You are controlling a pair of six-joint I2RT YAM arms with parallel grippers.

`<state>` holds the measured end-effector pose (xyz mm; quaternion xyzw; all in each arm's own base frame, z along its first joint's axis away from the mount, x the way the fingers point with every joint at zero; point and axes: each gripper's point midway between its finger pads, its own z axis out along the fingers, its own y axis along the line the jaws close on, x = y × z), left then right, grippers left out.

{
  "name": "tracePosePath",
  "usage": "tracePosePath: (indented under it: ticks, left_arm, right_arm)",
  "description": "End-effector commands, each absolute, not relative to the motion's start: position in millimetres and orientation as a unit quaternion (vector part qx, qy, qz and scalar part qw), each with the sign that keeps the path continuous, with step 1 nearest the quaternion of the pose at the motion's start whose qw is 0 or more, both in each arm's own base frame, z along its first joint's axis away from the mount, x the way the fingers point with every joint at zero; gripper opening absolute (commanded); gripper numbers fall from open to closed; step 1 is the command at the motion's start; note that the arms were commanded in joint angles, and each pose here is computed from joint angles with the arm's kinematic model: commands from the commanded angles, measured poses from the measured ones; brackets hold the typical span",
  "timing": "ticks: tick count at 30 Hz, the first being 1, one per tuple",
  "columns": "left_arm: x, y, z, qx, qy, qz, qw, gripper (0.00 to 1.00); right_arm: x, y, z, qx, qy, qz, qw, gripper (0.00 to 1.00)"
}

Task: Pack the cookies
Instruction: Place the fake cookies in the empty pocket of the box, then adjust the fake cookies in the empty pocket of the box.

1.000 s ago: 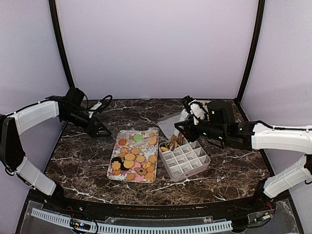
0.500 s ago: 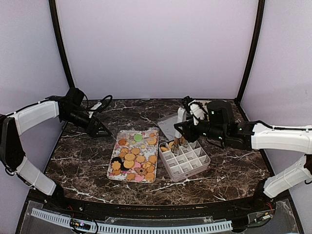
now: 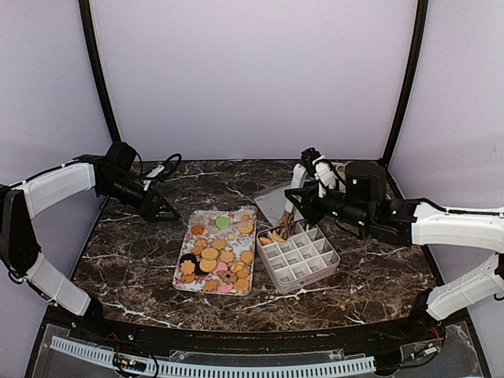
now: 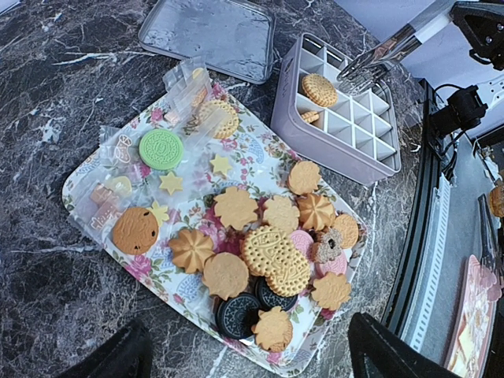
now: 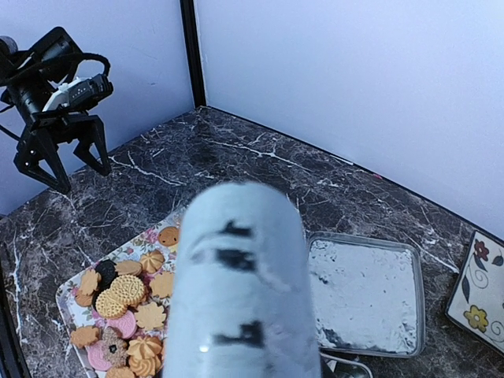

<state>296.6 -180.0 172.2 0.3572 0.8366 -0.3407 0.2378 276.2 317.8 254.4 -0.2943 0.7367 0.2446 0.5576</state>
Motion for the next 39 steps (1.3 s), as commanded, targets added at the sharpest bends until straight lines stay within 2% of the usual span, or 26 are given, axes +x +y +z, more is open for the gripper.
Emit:
tracePosePath:
  ticks: [1,8,12,27,39]
  left_arm:
    - [288.6,-179.4,180.8,0.356,0.833,-0.351,0.237,0.88]
    - [288.1,-179.1,181.2,0.354,0.834,-0.351,0.234,0.88]
    - [288.8,-178.5,181.6,0.355,0.835,-0.348,0.236,0.88]
    - [290.7,-180.0,180.5,0.351,0.835,-0.354,0.232,0.88]
    - [288.8,-179.7,177.0,0.352,0.836,-0.354,0.228,0.87]
  right_arm:
    - [285.6,318.8,274.0,-0.261,0.712,0.261,0.598,0.25]
    - [296.7,316.3,276.3,-0.247,0.702,0.238,0.624,0.16]
    - [298.5,317.2,274.3,-0.253,0.7,0.229,0.627,0.13]
    - [300.2,323.2,236.3,-0.279,0.721,0.212,0.598,0.1]
    - [313.4,341.6,252.6,-0.306,0.706,0.203,0.606,0.08]
